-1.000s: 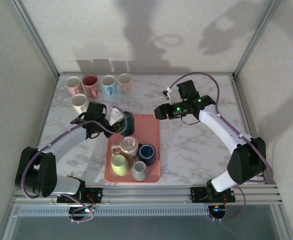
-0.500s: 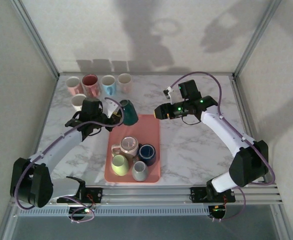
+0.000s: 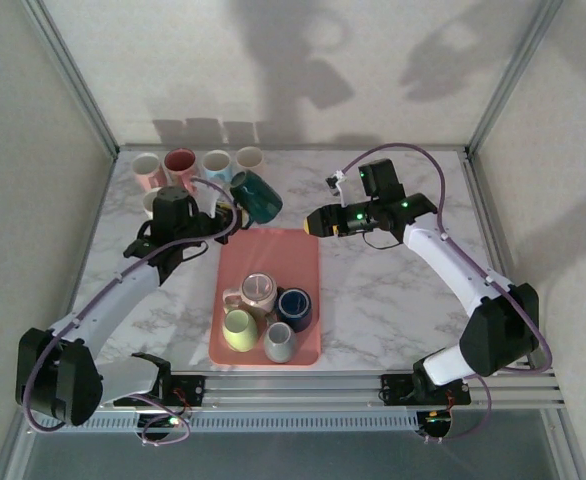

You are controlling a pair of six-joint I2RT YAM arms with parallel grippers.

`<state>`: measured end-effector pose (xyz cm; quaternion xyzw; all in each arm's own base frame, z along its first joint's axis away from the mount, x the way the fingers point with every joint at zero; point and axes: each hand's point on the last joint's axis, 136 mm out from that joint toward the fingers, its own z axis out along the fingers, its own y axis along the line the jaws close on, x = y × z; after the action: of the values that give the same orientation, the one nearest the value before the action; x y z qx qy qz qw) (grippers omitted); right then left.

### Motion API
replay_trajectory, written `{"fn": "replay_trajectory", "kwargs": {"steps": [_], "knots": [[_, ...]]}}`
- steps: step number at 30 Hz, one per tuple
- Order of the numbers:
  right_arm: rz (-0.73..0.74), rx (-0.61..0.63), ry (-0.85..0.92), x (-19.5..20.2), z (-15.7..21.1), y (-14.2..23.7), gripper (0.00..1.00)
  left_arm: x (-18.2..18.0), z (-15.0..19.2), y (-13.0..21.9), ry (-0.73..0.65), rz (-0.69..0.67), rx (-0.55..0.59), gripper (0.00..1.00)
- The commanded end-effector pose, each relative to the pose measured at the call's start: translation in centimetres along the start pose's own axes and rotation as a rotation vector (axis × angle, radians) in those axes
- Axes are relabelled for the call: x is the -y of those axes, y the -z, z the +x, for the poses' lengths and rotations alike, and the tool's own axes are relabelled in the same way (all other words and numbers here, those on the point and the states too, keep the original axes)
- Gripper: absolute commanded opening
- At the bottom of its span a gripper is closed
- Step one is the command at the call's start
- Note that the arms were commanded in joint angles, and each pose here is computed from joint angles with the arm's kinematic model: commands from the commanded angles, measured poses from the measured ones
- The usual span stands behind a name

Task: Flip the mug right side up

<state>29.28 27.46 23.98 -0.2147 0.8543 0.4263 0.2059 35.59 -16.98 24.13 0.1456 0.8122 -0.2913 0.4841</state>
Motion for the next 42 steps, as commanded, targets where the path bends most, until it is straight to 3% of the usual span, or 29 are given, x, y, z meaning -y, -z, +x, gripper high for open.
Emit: {"fn": "replay_trajectory", "kwargs": {"steps": [1,7,16,23,33,42], "knots": [[-0.143,0.048,-0.01,-2.5,-1.0,0.5,0.57,2.9,-7.1,2.5,0.043,0.11,0.265,0.0],[-0.284,0.091,-0.067,-4.1,-2.5,0.0,0.56,3.7,-9.1,3.6,0.136,0.154,0.365,0.0],[-0.423,0.164,-0.151,-5.4,-4.6,-0.7,0.51,3.9,-9.7,3.1,0.291,0.202,0.356,0.0],[-0.454,0.269,-0.248,-5.6,-6.7,-0.9,0.5,4.1,-9.9,1.6,0.489,0.264,0.298,0.0],[-0.502,0.317,-0.411,-5.4,-8.0,-2.9,0.51,4.8,-10.5,1.3,0.578,0.3,0.33,0.0],[-0.572,0.327,-0.444,-6.6,-8.3,-4.5,0.52,4.9,-10.8,1.3,0.623,0.317,0.339,0.0]]}}
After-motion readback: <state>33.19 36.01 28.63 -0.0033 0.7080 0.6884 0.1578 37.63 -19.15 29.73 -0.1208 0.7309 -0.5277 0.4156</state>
